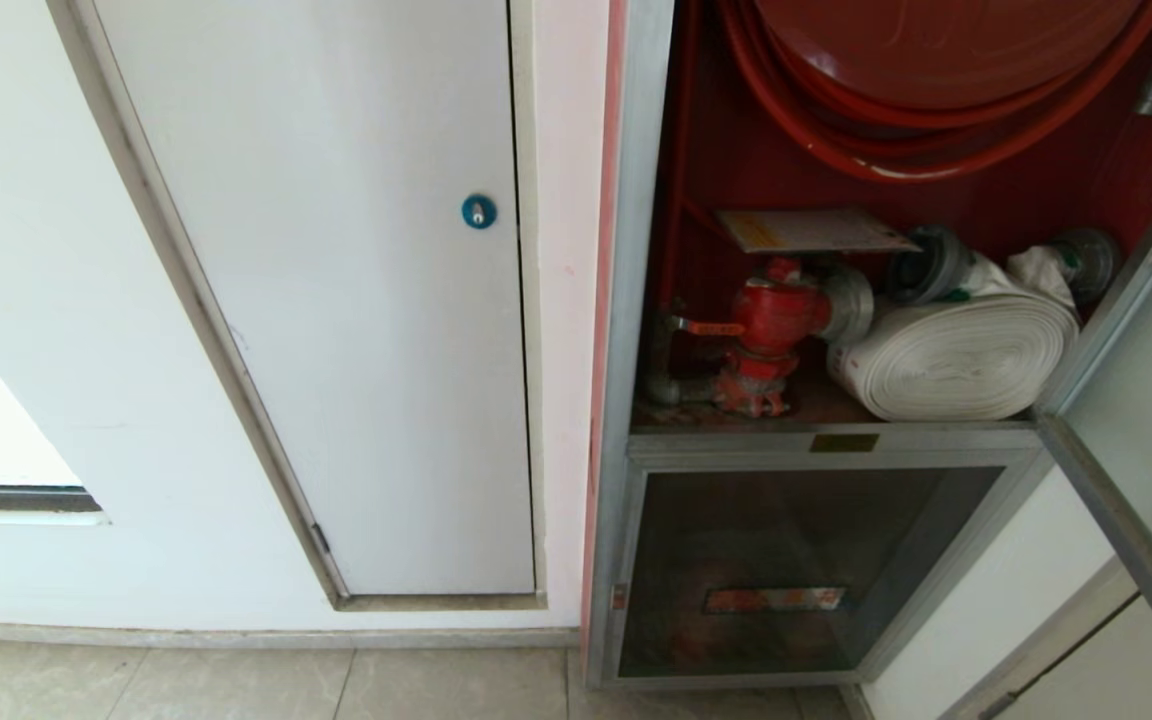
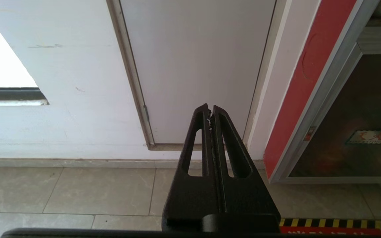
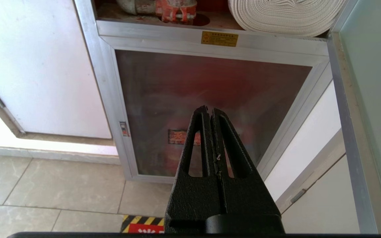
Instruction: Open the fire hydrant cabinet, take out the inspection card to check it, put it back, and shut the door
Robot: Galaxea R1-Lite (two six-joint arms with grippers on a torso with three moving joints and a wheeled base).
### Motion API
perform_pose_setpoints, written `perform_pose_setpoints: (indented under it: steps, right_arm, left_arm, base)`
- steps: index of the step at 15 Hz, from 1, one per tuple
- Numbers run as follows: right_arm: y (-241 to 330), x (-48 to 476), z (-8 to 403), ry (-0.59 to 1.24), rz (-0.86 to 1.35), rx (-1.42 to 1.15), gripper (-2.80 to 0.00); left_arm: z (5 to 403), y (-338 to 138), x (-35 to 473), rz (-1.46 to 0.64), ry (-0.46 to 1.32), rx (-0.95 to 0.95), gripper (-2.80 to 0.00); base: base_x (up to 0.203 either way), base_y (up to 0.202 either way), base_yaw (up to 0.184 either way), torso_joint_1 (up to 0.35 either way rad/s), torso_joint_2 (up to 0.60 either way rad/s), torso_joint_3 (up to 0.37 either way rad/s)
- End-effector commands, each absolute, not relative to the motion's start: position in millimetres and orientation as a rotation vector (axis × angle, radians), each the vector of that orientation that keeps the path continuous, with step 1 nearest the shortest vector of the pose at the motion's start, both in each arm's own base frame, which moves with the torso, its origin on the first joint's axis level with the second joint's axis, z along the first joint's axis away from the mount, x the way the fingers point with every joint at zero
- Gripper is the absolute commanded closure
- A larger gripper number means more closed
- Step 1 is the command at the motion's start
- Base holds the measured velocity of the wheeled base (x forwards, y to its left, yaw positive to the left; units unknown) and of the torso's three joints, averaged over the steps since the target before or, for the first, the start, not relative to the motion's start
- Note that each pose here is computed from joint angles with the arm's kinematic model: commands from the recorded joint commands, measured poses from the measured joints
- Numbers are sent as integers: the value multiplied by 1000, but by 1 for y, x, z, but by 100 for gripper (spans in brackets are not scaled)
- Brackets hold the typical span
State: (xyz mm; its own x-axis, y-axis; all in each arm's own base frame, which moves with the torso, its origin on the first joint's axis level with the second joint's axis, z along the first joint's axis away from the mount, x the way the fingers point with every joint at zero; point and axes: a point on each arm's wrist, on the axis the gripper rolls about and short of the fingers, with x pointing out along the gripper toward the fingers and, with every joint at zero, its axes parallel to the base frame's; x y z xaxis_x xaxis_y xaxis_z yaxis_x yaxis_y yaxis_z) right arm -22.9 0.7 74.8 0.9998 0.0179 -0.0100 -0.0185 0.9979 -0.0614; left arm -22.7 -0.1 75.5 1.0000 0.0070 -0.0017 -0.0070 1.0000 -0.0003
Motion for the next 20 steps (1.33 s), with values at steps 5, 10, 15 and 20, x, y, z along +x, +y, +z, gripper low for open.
perform_pose_setpoints:
  steps: [5,10,15,20]
  right_arm:
    - [1,-23,75,12,19,-58,0]
    - [1,-23,75,10,20,-58,0]
    - [1,-23,75,7,20,-61,0]
    - [1,-23,75,7,23,-64,0]
  left_arm:
    - [75,0,-23,8,5,2,0]
    - [75,0,-22,8,4,2,0]
    - [75,0,-23,8,4,2,0]
    - [75,0,-23,8,3,2,0]
  base:
    - [0,0,0,0,0,0]
    - [0,0,0,0,0,0]
    - [0,0,0,0,0,0]
    - [174,0,0,2,5,5]
